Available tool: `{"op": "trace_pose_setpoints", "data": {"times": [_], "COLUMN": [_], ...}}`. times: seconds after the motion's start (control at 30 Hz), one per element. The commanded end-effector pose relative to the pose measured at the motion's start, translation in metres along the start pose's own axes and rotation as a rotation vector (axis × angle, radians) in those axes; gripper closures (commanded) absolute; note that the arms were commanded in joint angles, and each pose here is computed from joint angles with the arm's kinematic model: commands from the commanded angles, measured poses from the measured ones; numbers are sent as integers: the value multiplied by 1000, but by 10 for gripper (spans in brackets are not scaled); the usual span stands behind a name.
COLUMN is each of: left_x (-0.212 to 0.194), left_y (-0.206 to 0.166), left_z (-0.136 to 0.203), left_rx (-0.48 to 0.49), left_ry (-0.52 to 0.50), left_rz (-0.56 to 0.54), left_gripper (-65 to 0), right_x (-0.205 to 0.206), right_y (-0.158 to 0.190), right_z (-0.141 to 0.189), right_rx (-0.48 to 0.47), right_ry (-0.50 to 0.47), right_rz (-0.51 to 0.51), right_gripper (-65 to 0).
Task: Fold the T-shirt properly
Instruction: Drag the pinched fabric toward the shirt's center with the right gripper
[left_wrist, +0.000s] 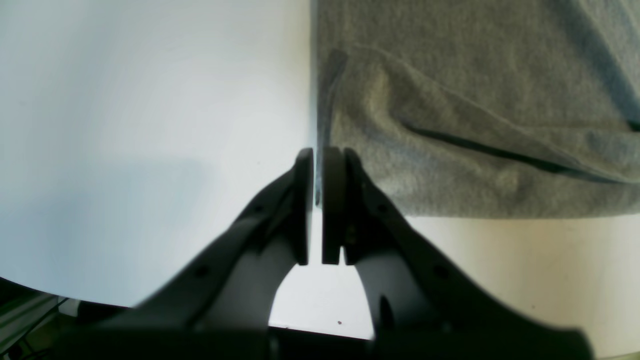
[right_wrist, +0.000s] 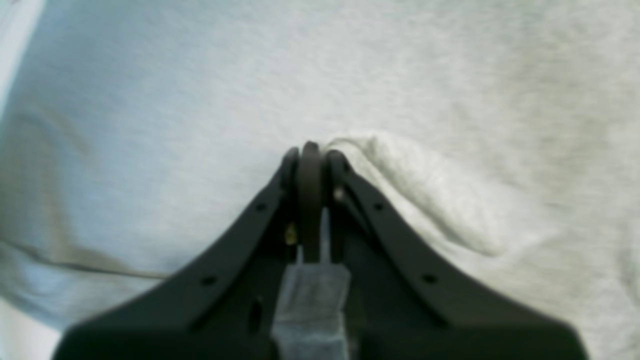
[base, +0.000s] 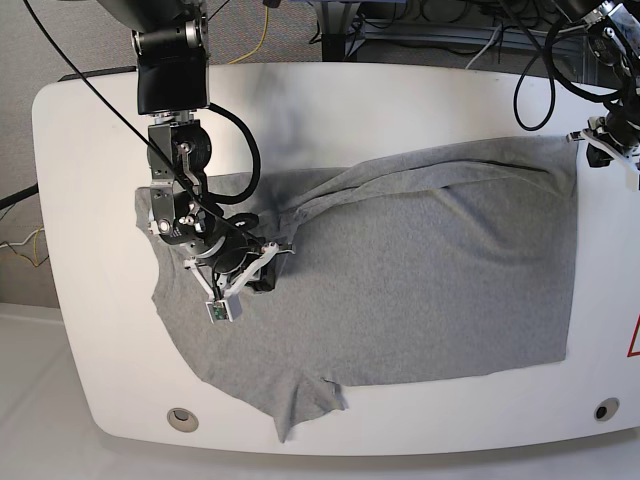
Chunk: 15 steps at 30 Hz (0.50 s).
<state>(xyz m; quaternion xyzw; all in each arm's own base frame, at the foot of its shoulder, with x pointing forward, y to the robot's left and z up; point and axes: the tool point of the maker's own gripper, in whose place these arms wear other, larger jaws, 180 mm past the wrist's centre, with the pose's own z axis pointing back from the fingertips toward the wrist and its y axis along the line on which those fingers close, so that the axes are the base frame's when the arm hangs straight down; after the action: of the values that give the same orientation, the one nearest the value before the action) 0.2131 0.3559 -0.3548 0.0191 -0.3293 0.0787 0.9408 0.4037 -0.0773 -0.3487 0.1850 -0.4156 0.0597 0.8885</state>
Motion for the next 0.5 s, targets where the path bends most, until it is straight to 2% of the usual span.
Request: {"op": "trace_pose_setpoints", "data": {"times": [0.0,0.1,0.17,0.27,0.4,0.47], "left_x": [16,16,15,15,15,15], "left_y": [3,3,3,3,3,3], "left_z": [5,5,5,5,5,5], "left_rx": [7,7,7,7,7,7], "left_ry": [-47,-47,-46,-46,-46,-47], "left_rz": [-20,-20,-20,-20,-20,-21], "left_gripper": [-30,-30,-30,-30,-30,-30], "right_x": [24,24,22,20,12,12], "right_y": [1,-1,-3,-4,-5,-5], "right_z": [3,2,3,4,4,4], "right_rx": [-5,-20,-21,-27,-28,-30], "right_ry": [-65,-61,-58,-55,-43,-42], "right_rz": [39,53,50,47,41,42], "right_gripper": [-1,-5,-40,-164,-378,-447]}}
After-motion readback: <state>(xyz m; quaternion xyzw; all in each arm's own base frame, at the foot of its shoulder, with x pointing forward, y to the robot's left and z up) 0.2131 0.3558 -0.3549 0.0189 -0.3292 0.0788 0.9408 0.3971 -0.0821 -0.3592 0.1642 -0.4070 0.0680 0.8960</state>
